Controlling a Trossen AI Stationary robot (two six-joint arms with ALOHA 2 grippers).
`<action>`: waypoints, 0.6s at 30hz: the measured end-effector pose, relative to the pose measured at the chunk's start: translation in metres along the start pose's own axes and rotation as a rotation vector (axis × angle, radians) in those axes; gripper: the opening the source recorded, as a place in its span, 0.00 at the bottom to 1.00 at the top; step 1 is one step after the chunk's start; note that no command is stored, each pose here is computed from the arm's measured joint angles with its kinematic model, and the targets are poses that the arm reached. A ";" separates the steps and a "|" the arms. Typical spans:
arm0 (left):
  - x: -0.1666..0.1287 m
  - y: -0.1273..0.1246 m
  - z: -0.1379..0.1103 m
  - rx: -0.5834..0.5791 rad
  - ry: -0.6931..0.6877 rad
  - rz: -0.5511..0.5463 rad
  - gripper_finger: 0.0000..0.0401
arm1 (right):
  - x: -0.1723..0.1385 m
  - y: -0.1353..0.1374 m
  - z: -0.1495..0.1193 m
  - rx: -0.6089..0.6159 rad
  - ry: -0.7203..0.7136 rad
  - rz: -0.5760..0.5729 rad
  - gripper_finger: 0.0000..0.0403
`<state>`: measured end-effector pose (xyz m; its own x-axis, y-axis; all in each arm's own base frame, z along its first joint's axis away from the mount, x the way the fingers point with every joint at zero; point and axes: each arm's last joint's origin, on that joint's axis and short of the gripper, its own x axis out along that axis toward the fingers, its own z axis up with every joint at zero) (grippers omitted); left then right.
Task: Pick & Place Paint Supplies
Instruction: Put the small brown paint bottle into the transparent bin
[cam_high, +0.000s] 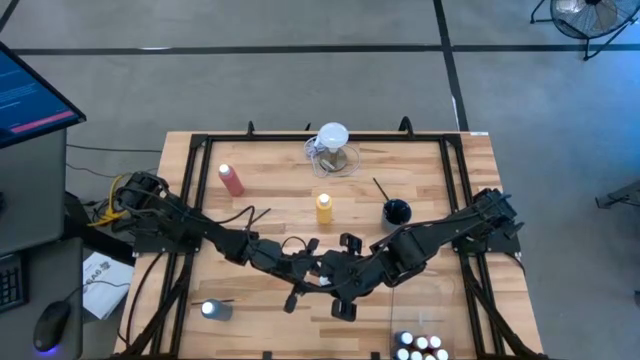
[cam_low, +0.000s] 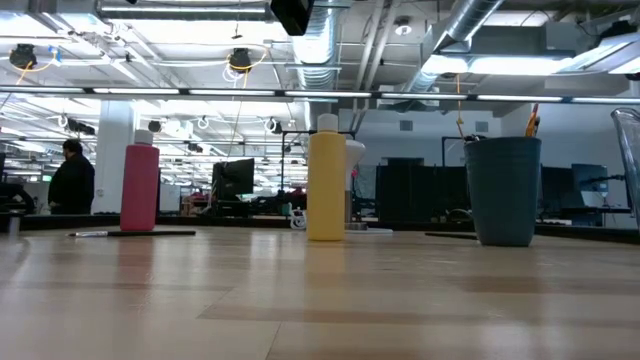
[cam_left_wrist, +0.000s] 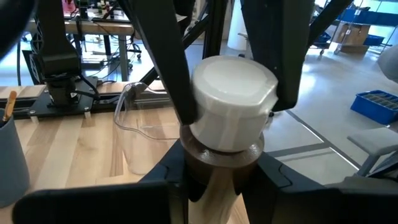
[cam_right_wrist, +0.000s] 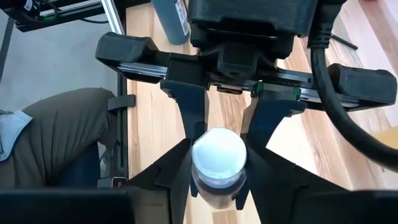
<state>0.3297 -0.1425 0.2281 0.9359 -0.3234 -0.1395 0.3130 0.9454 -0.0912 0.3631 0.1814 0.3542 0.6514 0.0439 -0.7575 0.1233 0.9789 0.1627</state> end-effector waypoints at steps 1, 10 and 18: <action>0.000 0.000 0.000 0.001 -0.001 0.001 0.18 | 0.000 0.000 0.000 0.000 0.002 0.000 0.35; 0.000 0.000 0.000 -0.003 -0.005 -0.001 0.18 | 0.016 0.003 -0.004 -0.013 0.031 -0.006 0.42; 0.000 0.000 0.000 -0.001 -0.006 -0.001 0.18 | 0.016 0.003 -0.004 -0.014 0.027 -0.010 0.34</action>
<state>0.3296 -0.1427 0.2280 0.9366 -0.3241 -0.1333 0.3138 0.9450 -0.0926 0.3708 0.1857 0.3399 0.6296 0.0394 -0.7759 0.1193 0.9820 0.1466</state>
